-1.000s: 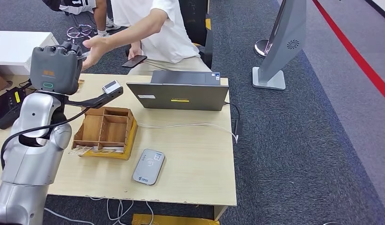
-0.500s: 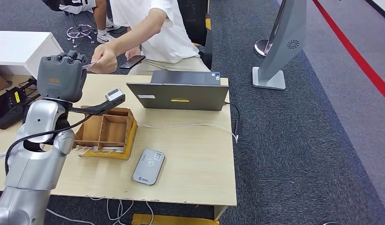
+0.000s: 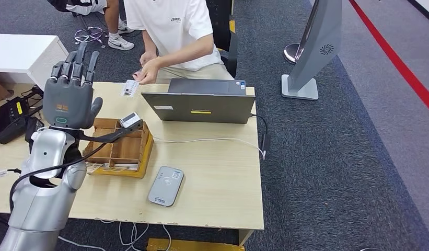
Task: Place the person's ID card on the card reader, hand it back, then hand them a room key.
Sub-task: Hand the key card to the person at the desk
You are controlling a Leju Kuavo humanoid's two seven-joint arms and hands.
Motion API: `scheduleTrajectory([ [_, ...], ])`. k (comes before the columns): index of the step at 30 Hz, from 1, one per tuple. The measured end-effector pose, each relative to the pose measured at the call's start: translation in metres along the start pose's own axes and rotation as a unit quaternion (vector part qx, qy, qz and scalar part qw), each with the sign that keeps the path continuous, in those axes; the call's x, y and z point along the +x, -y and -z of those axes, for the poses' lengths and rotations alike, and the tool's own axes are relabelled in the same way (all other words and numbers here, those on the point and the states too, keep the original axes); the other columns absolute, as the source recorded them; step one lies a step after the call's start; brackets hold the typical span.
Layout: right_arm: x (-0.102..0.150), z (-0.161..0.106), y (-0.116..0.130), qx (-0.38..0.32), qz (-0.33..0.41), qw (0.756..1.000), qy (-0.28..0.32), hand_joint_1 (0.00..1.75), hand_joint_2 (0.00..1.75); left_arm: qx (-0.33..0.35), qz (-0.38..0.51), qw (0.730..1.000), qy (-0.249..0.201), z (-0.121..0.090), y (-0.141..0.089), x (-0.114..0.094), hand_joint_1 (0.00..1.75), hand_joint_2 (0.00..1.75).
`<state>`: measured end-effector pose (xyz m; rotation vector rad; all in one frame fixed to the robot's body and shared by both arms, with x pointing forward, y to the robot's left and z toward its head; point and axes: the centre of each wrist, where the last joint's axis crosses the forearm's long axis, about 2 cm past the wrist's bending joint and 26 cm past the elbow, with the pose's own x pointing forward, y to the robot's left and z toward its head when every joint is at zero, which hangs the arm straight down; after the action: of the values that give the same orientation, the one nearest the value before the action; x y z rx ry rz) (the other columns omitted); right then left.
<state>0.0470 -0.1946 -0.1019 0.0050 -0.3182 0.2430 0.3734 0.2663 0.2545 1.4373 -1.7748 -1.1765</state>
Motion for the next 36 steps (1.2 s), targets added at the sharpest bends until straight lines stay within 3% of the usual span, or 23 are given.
scheduleTrajectory([
  [7,0.005,0.001,0.001,-0.002,0.006,1.0,0.01,0.0,1.75,0.012,-0.022,1.0,0.018,-0.019,-0.004,0.01,0.0,1.75],
  [13,0.004,0.001,0.002,-0.005,0.021,1.0,0.018,0.0,1.75,-0.023,-0.036,0.998,0.045,-0.092,0.009,0.021,0.0,1.75],
  [17,0.002,0.001,0.003,-0.009,0.02,0.999,0.024,0.0,1.75,-0.112,-0.046,0.992,0.043,-0.133,0.024,0.014,0.0,1.75],
  [21,-0.005,0.001,0.008,-0.016,0.015,0.999,0.038,0.0,1.75,-0.199,-0.044,0.978,0.036,-0.158,0.036,0.004,0.0,1.75],
  [26,-0.008,0.001,0.013,-0.013,0.015,0.999,0.039,0.0,1.75,-0.259,-0.041,0.965,0.014,-0.171,0.046,-0.003,0.0,1.75],
  [36,0.002,0.001,0.005,-0.012,0.025,1.0,0.011,0.0,1.75,-0.279,-0.027,0.96,-0.008,-0.171,0.058,-0.01,0.0,1.75],
])
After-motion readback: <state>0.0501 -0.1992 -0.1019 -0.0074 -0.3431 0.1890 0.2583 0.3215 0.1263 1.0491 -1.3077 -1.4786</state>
